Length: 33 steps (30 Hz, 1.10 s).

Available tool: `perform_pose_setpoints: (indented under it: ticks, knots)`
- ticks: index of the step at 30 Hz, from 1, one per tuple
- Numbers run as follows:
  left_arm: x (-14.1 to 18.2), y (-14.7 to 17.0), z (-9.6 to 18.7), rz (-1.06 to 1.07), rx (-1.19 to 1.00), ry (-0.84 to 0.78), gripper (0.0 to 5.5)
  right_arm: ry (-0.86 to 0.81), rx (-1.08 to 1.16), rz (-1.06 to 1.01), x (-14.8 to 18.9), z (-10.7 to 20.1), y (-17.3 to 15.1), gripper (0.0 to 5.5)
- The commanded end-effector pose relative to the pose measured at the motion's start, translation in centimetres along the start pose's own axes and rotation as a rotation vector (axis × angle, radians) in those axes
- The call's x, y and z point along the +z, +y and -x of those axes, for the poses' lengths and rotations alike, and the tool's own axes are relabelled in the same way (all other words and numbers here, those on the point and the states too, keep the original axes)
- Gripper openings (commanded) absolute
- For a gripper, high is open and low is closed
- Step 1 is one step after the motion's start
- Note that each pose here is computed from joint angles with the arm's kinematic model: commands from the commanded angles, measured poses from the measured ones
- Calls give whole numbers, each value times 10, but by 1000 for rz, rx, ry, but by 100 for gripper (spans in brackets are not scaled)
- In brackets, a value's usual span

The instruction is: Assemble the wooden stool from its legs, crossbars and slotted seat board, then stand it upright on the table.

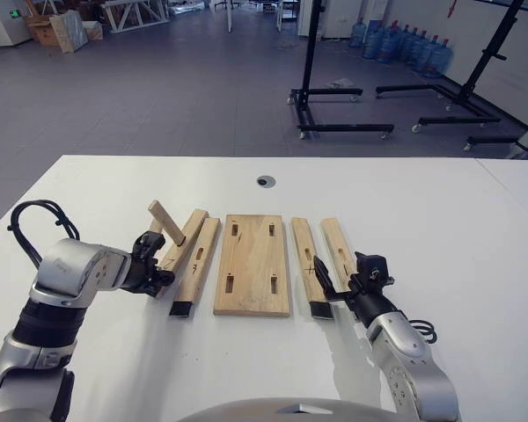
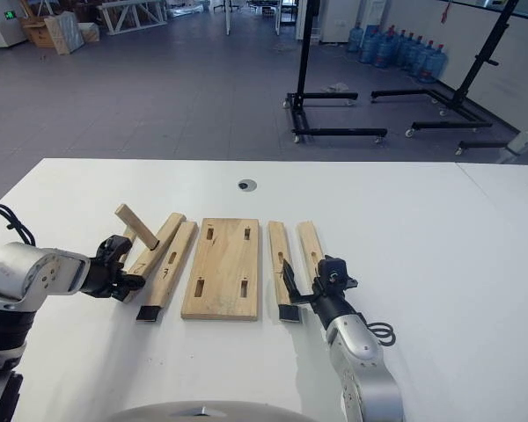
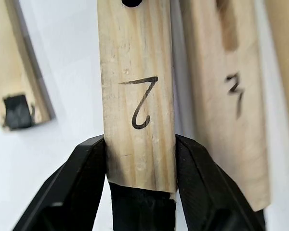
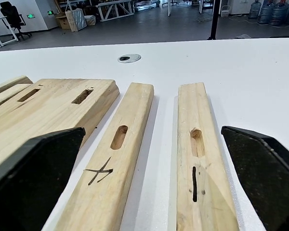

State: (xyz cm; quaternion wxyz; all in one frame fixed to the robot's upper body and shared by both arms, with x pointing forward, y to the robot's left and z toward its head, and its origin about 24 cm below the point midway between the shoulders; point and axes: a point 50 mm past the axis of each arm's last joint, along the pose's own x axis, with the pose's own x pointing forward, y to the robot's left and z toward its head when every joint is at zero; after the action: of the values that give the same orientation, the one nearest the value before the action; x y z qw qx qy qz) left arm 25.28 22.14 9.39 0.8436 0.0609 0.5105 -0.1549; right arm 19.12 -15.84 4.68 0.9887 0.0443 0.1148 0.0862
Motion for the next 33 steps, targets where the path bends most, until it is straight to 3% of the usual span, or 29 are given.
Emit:
perform_pose_setpoints:
  ticks: [1,11,18,22,27,33]
  knots:
    - [29,-5,6,33,-29,-100,204,-5,9,14,5,-3,-5,523]
    - [66,-16,11,125,-77,-279,204,-12,65,77,23,-16,-24,523]
    - [70,-27,15,158,-155,-353,204,-86,176,18,63,-29,-36,523]
    - [88,-49,25,105,-371,-503,204,-123,364,-53,99,-40,-36,523]
    - [101,-52,28,119,-570,-669,204,-149,590,-165,144,-57,-39,523]
    - [89,-57,19,148,-855,-733,204,-219,682,-397,202,-70,-77,523]
